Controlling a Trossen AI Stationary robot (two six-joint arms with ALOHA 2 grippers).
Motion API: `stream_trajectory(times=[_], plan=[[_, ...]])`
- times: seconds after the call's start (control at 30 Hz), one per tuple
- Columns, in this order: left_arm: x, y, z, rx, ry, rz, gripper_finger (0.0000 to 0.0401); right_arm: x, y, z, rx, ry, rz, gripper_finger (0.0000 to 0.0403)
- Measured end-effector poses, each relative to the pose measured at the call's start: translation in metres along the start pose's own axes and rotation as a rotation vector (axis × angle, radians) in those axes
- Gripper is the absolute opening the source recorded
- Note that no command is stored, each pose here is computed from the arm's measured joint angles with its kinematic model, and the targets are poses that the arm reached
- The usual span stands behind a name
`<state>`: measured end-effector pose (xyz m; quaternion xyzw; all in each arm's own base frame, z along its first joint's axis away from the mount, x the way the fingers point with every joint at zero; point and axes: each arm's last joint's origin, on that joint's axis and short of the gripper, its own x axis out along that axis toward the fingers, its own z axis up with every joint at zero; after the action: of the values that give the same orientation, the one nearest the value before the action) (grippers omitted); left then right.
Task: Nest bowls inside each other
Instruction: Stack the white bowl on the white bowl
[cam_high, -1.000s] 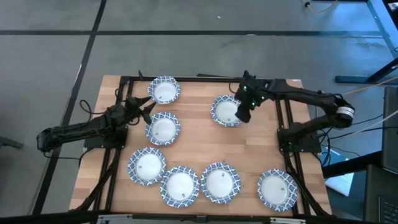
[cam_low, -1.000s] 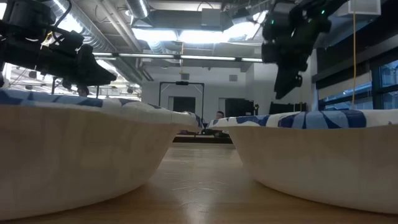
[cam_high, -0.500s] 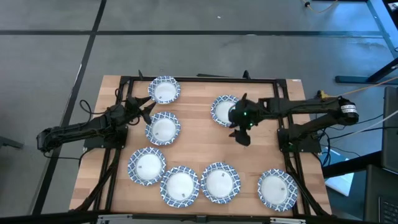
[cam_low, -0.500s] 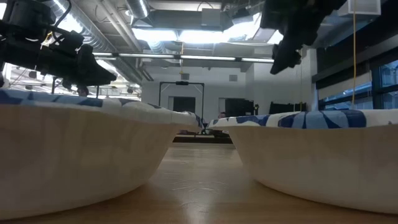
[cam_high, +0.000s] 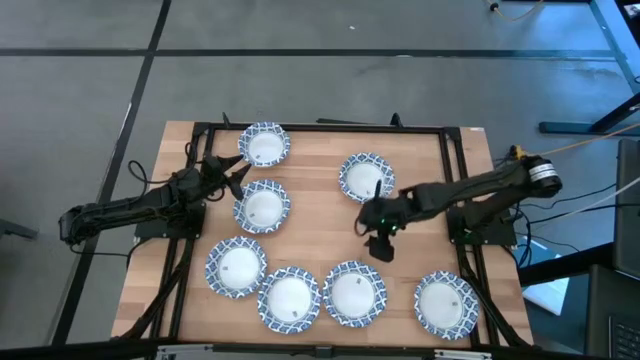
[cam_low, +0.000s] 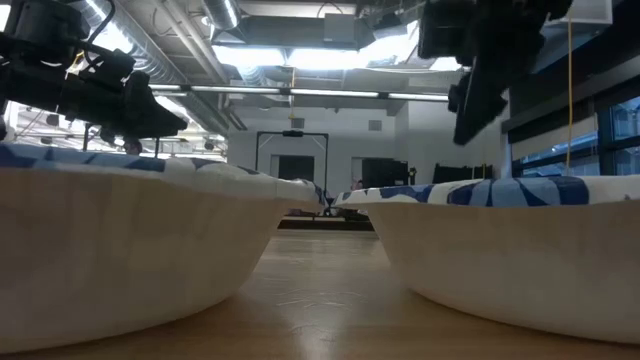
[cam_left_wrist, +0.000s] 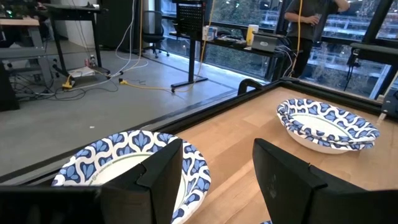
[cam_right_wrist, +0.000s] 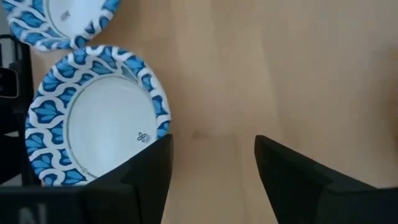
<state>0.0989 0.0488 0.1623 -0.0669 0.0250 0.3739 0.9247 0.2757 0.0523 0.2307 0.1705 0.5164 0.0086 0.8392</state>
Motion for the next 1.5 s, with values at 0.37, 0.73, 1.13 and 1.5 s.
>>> stream_trajectory(times=[0.37, 0.73, 1.13, 1.5], plan=[[0.000, 0.000, -0.001, 0.006, 0.012, 0.003, 0.0190, 0.056, 0.038, -0.020, 0.087, 0.113, 0.011, 0.0223], [0.000, 0.000, -0.002, 0.006, 0.015, 0.002, 0.0190, 0.084, 0.045, -0.032, 0.152, 0.180, -0.028, 0.0172], [0.000, 0.000, -0.001, 0.004, 0.014, 0.002, 0.0190, 0.085, 0.044, -0.032, 0.148, 0.179, -0.028, 0.0041], [0.000, 0.000, -0.001, 0.004, 0.015, 0.002, 0.0190, 0.069, 0.025, -0.015, 0.157, 0.167, 0.033, 0.0006]])
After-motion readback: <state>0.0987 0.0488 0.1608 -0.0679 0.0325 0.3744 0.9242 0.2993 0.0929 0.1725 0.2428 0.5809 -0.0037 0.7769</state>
